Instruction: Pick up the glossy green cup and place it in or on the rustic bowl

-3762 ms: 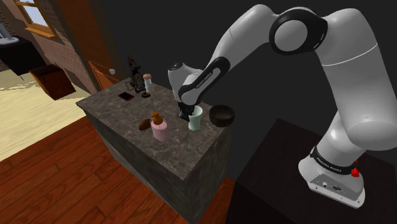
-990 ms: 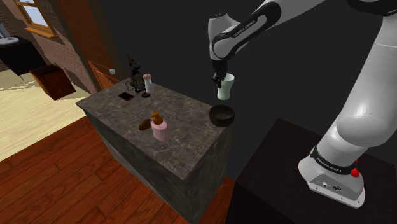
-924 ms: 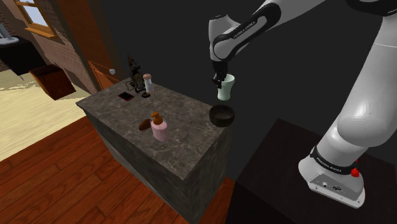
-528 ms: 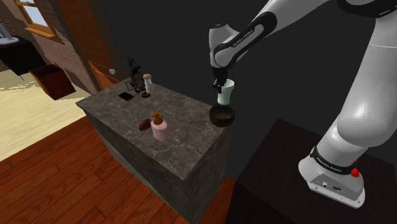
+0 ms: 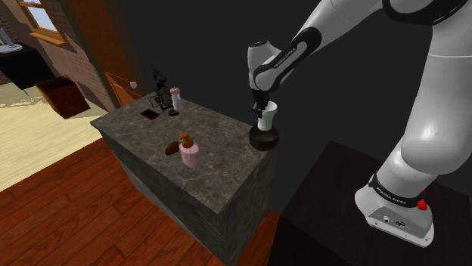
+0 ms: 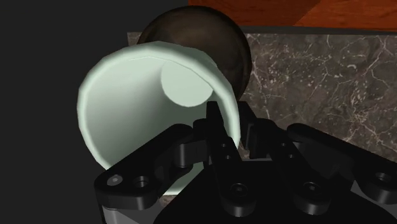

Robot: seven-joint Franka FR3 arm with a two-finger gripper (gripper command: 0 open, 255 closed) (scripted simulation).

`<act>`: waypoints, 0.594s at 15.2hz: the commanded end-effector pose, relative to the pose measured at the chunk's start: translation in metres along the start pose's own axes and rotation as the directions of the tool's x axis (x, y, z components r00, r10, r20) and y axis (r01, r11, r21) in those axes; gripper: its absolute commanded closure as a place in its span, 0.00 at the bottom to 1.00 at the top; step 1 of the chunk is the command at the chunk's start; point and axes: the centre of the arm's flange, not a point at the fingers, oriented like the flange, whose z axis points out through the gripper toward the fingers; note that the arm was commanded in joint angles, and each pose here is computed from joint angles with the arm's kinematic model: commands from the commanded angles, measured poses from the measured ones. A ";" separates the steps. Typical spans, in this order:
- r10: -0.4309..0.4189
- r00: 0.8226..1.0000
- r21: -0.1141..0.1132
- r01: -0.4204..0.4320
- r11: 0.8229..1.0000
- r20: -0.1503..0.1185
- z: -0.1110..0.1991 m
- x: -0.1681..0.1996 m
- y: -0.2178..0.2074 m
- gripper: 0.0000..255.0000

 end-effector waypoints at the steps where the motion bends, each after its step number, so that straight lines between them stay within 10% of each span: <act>1: 0.000 1.000 0.000 0.000 1.000 -0.001 0.009 -0.001 -0.001 1.00; 9: 0.000 1.000 0.000 0.000 1.000 -0.001 0.032 0.000 -0.004 1.00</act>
